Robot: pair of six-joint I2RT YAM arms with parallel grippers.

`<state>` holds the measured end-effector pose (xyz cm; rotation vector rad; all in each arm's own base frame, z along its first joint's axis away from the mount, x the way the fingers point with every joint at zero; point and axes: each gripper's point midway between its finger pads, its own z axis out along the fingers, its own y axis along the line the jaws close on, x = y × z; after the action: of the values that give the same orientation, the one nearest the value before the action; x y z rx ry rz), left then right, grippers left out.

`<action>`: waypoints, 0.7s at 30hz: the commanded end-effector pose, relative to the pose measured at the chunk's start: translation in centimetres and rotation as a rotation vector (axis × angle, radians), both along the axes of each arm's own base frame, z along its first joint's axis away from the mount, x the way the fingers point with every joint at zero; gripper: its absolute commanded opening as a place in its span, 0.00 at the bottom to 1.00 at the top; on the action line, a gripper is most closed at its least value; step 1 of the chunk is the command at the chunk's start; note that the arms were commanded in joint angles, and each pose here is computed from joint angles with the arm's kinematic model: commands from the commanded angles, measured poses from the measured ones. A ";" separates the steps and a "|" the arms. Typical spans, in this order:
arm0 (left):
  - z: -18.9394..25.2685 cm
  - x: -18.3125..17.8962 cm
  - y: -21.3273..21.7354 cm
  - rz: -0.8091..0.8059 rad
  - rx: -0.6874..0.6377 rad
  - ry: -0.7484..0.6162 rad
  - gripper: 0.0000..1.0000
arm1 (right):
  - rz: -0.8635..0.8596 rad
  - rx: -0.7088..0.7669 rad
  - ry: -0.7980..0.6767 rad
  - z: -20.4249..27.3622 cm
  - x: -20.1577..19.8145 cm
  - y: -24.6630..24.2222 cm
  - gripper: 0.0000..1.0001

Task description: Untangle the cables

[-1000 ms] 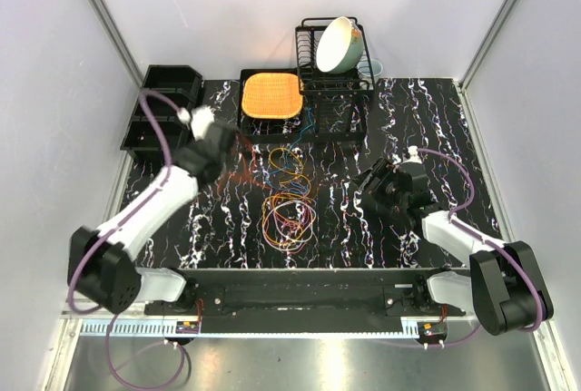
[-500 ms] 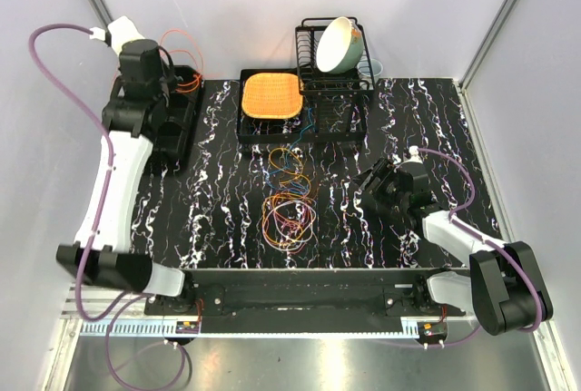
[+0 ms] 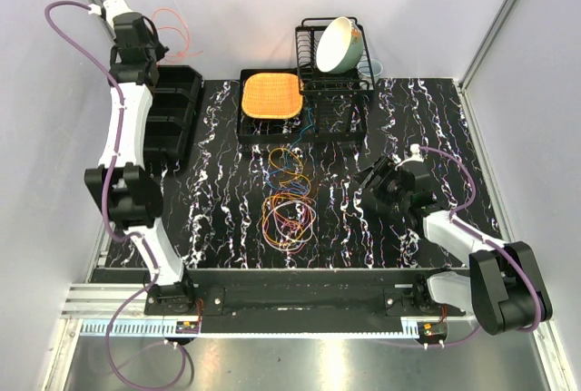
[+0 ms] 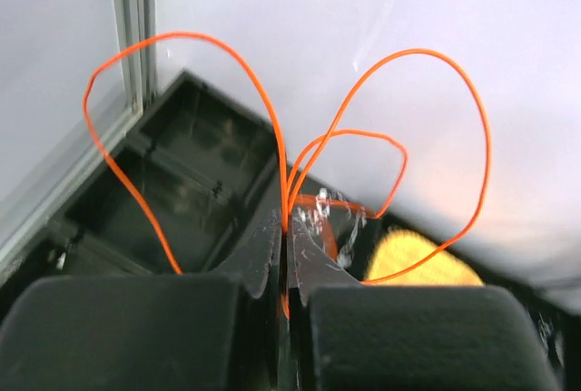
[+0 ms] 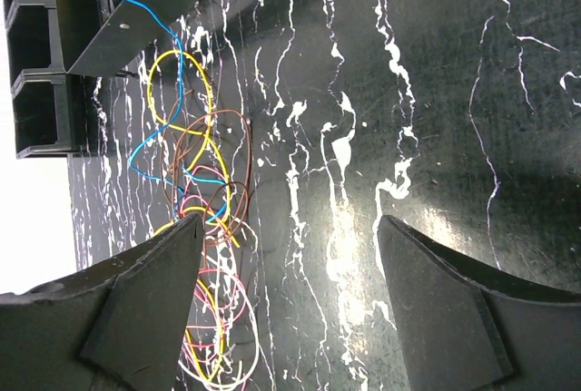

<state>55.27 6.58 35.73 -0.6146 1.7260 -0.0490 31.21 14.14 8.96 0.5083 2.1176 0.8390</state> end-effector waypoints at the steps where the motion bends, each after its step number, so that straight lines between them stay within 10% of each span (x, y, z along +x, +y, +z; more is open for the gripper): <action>1: 3.7 4.3 1.7 0.009 0.052 -0.185 0.00 | 0.016 0.017 -0.063 1.4 1.0 0.2 0.83; 21: -4.3 14.5 6.4 0.087 0.091 -0.291 0.00 | 0.002 0.063 -0.086 1.6 1.0 -0.7 0.82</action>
<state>69.09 11.94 27.97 -0.6046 1.5520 -0.0174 31.56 13.30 8.89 0.5227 2.0838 0.8746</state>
